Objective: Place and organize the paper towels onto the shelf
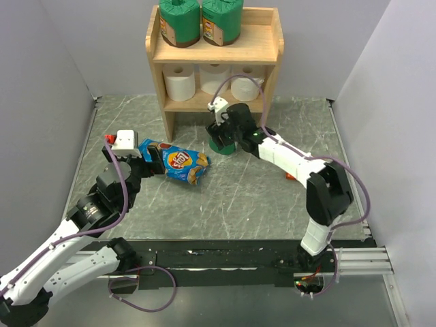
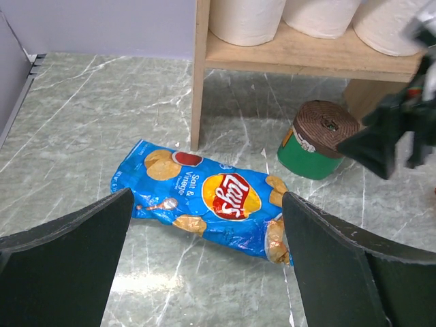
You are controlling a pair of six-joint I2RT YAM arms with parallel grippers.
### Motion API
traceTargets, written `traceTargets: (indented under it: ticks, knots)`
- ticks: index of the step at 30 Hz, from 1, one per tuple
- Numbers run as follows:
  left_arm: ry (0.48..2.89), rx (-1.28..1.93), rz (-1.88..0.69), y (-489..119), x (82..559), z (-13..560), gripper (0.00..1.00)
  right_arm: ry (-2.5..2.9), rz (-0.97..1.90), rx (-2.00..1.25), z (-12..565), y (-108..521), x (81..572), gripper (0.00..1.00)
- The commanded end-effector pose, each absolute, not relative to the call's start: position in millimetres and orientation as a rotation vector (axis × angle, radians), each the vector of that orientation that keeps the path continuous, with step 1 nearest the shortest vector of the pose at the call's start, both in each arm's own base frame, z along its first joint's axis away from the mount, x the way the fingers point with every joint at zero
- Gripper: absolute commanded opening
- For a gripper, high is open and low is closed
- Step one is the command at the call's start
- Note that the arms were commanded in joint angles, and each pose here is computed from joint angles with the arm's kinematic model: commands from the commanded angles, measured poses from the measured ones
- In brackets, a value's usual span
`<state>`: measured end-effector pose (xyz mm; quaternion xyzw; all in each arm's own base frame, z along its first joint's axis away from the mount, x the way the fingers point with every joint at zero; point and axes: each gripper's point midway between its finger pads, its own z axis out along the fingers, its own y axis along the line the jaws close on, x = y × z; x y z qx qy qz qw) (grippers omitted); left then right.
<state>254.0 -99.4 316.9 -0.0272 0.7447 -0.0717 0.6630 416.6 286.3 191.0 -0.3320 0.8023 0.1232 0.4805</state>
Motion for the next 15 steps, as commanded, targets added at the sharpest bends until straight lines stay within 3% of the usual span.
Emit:
traceTargets:
  ticks: [1, 15]
  knots:
    - [1.656, -0.094, -0.168, -98, 256, 324, 0.96, 1.886, 0.199, -0.878, 201, 297, 436, 0.75]
    - [1.661, -0.078, -0.173, -101, 257, 323, 0.96, 1.958, 0.025, -0.916, 155, 299, 463, 0.75]
